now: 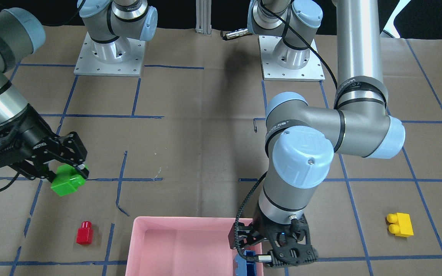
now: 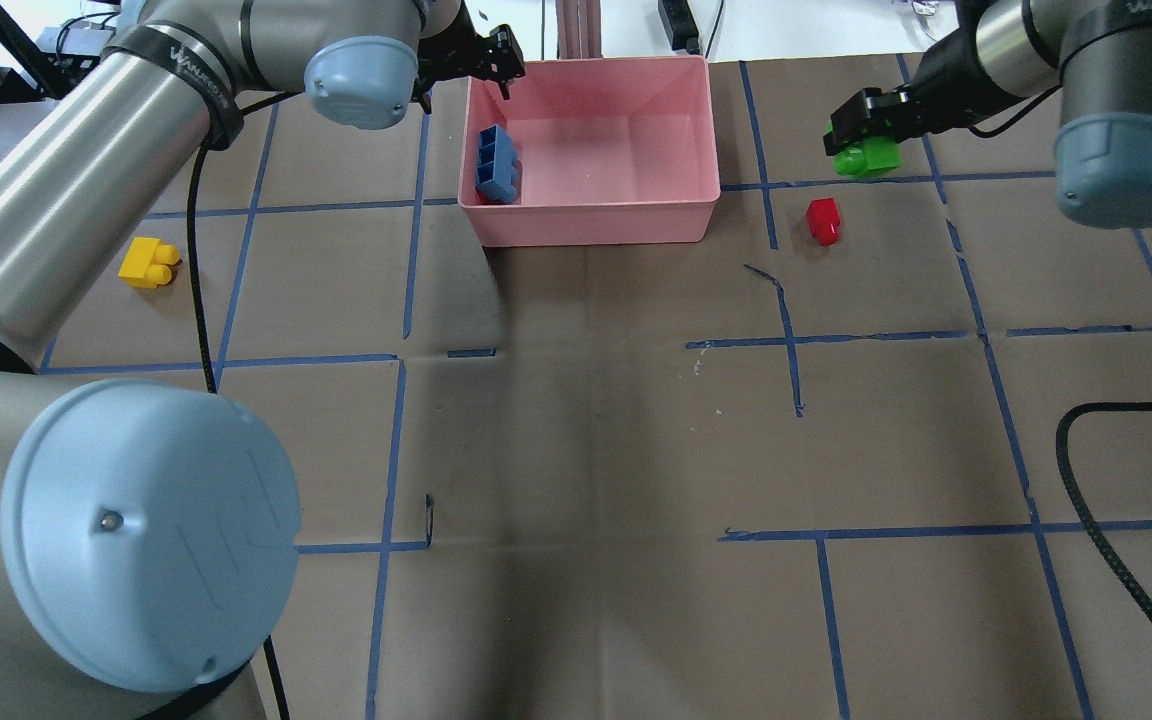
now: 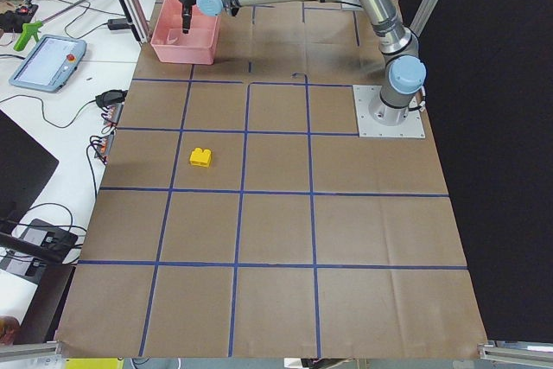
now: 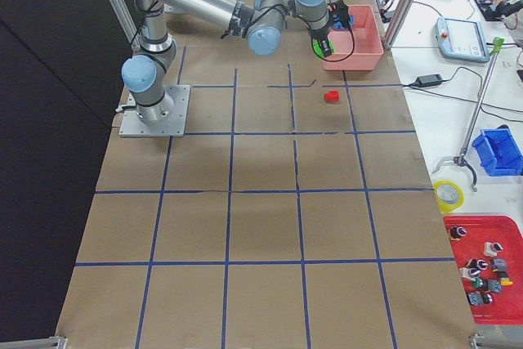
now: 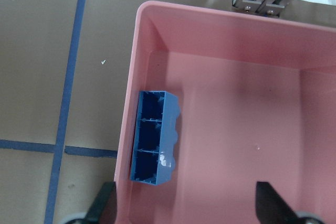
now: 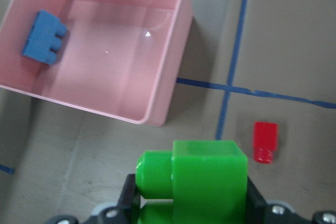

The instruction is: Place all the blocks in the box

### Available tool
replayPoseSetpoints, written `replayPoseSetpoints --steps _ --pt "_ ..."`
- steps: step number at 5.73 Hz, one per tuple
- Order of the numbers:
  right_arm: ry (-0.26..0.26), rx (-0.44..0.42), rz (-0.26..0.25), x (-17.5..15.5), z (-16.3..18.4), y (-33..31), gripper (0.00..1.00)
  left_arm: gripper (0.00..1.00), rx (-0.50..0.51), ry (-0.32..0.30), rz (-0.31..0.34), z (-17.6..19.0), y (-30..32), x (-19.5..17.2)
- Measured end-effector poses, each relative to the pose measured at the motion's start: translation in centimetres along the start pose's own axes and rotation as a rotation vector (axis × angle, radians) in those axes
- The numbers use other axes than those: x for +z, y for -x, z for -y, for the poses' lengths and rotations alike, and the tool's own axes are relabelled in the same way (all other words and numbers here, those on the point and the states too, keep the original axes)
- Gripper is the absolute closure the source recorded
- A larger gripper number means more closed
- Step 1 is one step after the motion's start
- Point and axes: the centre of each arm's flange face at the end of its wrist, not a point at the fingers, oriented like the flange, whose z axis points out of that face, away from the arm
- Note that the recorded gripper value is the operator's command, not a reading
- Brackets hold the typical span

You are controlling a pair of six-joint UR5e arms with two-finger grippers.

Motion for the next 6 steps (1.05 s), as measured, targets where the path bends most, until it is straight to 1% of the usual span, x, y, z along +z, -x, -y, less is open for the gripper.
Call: replayPoseSetpoints --steps 1,2,3,4,5,6 --pt "-0.033 0.004 0.064 2.2 2.2 4.3 0.94 0.00 0.026 0.020 0.014 1.0 4.8 -1.7" --pt "-0.045 -0.002 0.113 5.0 5.4 8.0 0.94 0.00 0.085 0.043 0.027 1.8 10.0 -2.3" --pt "-0.035 0.005 0.150 8.7 8.2 11.6 0.92 0.00 0.151 0.068 0.040 2.5 15.4 -2.7" --pt "-0.009 0.015 0.175 12.6 9.5 14.1 0.87 0.00 0.210 0.095 0.049 2.9 21.8 -2.8" --pt "0.012 0.018 0.185 15.3 9.7 14.9 0.57 0.01 0.259 0.128 0.046 2.5 28.4 -2.2" --pt "0.004 0.009 0.187 16.4 9.9 15.1 0.01 0.01 0.284 0.162 0.017 1.3 34.6 -0.8"
